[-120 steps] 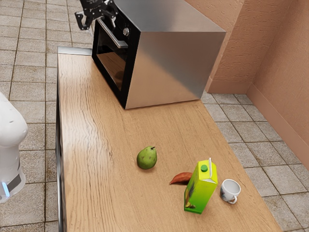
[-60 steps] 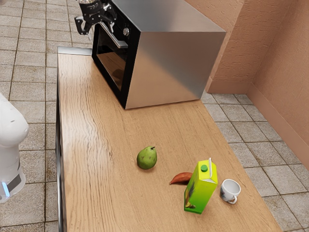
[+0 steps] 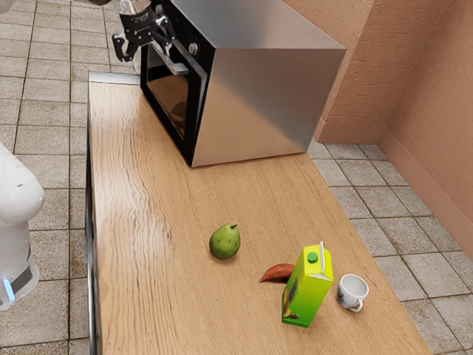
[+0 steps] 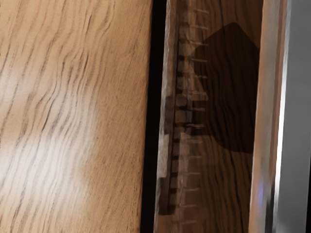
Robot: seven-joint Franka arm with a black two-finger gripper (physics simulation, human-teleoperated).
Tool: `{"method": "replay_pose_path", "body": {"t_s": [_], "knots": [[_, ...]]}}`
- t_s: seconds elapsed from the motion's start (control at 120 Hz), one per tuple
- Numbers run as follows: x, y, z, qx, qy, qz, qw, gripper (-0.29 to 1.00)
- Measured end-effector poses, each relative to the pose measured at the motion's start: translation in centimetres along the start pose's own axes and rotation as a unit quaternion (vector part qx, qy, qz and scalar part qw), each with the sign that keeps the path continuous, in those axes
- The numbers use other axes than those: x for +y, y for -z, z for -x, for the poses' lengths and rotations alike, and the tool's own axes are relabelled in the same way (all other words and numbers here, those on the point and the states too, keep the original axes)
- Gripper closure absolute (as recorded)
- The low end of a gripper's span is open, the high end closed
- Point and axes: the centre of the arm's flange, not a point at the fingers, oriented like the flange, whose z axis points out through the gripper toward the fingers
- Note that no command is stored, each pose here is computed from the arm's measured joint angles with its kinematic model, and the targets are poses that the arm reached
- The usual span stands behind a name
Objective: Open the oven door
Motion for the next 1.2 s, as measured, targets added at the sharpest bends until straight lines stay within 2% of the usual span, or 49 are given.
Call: {"method": "replay_pose_path", "body": {"t_s": [0.783,1.2], "knots": [[-5.2,-1.3,1.3,0.003,0.008,0.024,1.0,0.03],[-10.0,-1.6,1.9,-0.001,0.023,0.044,0.999,0.03]]}}
